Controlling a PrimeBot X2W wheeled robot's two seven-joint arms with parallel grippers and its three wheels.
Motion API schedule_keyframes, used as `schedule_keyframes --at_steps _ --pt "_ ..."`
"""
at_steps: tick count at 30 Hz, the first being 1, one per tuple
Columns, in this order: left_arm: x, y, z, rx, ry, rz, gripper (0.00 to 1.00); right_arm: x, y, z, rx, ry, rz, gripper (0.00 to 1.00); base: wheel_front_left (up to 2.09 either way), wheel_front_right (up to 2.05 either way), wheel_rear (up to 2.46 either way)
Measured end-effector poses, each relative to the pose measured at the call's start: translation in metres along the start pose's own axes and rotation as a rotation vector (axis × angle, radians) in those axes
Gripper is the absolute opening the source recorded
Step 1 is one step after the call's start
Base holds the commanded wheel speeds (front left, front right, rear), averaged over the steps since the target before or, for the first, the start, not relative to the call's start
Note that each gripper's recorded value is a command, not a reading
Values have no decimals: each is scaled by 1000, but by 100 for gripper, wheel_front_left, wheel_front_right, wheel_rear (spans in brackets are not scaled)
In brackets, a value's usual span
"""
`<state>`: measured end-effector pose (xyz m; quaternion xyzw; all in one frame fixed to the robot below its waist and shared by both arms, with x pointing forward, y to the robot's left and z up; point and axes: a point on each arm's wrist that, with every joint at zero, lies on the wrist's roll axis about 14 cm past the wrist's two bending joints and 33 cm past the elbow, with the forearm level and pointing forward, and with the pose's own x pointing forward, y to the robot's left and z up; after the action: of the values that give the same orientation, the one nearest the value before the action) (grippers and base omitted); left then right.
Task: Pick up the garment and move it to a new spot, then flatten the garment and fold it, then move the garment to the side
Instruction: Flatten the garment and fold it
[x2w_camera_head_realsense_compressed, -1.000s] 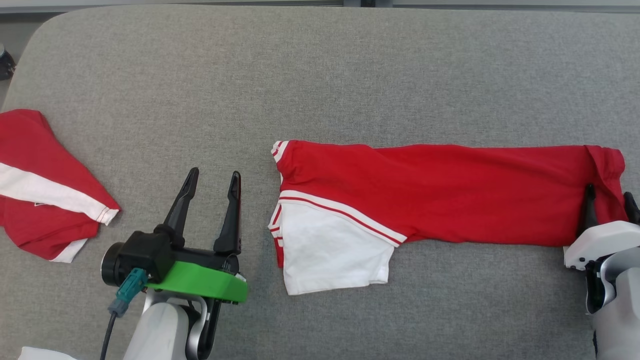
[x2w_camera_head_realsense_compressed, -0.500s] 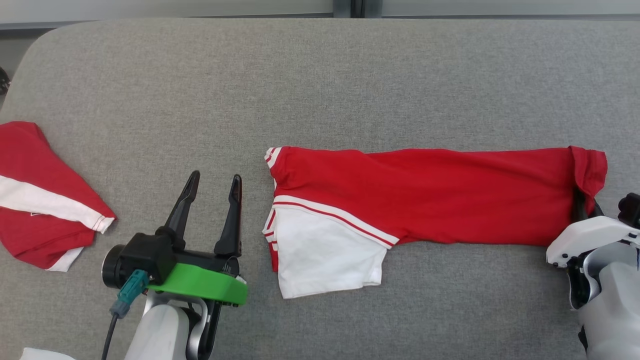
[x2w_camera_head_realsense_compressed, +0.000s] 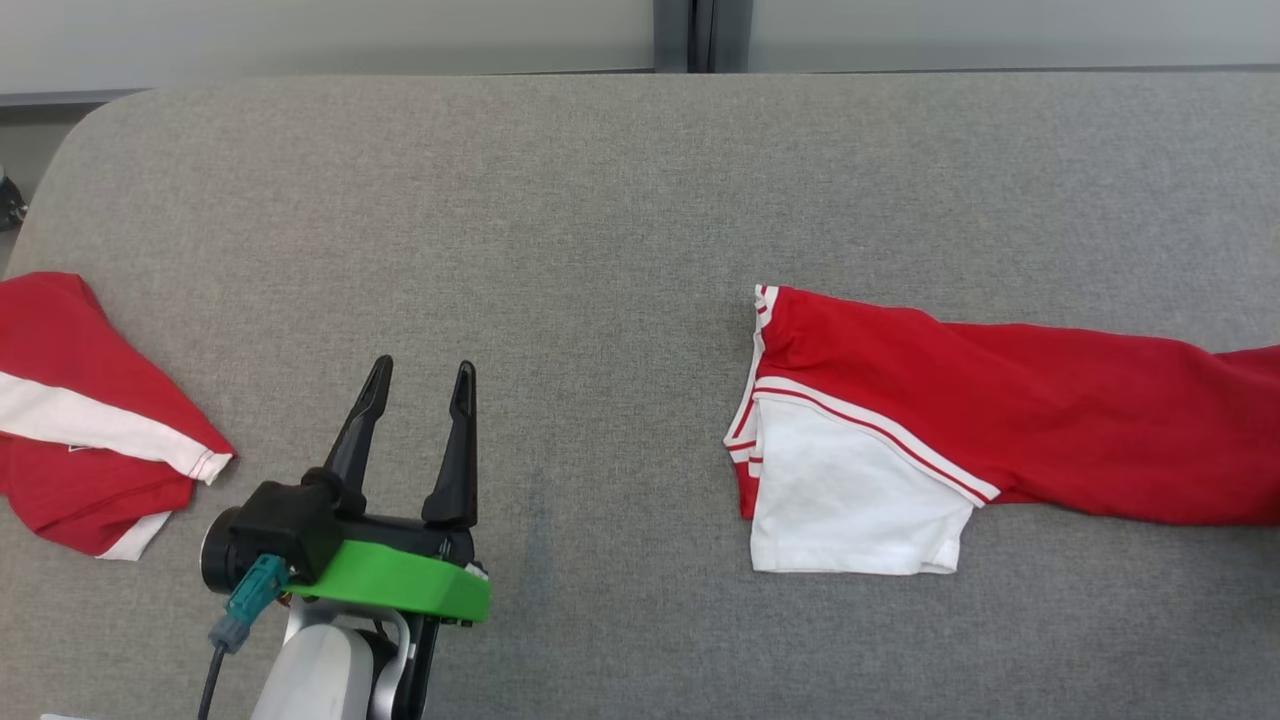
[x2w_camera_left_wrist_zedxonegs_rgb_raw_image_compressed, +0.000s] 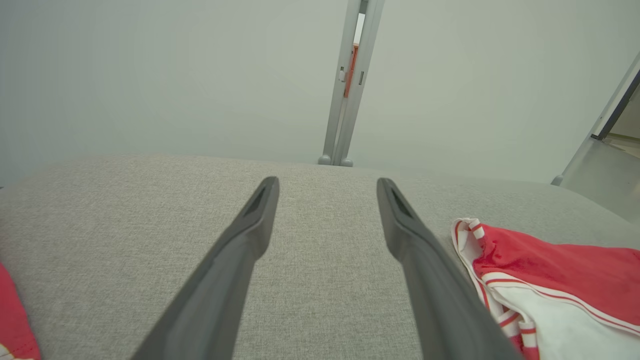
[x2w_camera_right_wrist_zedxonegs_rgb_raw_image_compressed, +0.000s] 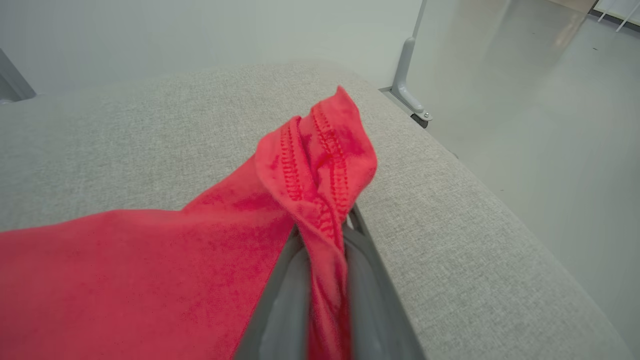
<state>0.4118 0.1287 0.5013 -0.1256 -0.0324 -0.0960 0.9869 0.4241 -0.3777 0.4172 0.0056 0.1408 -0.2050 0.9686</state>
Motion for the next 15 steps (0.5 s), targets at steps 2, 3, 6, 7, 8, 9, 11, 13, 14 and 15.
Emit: schedule_keyframes --at_steps 2,3,6,7,8,9,11,13,14,15 --pt "-2 -1 3 -12 -8 0 100 0 12 8 -3 -25 25 0 0 0 0" --pt "-2 -3 4 -14 -12 -3 100 0 19 15 -5 -44 41 0 0 0 0" --pt "-6 -6 8 -24 -22 -2 100 0 49 36 -13 -103 113 0 0 0 0" --pt "-7 -7 9 -27 -25 -3 100 -1 61 43 -16 -120 143 0 0 0 0" --pt "-7 -8 11 -29 -28 -3 100 -2 72 49 -18 -133 169 0 0 0 0" --pt "-8 -10 13 -30 -34 -7 100 -4 85 57 -21 -150 203 0 0 0 0" --pt "-10 -12 18 -38 -50 -6 100 -10 112 73 -12 -185 270 0 0 0 0" --pt "-11 -10 24 -42 -67 5 100 -19 140 87 0 -213 340 0 0 0 0" --pt "-12 -9 27 -44 -74 8 100 -25 156 93 10 -226 379 0 0 0 0" --pt "-13 -8 28 -44 -80 11 100 -31 171 99 20 -237 416 0 0 0 0"
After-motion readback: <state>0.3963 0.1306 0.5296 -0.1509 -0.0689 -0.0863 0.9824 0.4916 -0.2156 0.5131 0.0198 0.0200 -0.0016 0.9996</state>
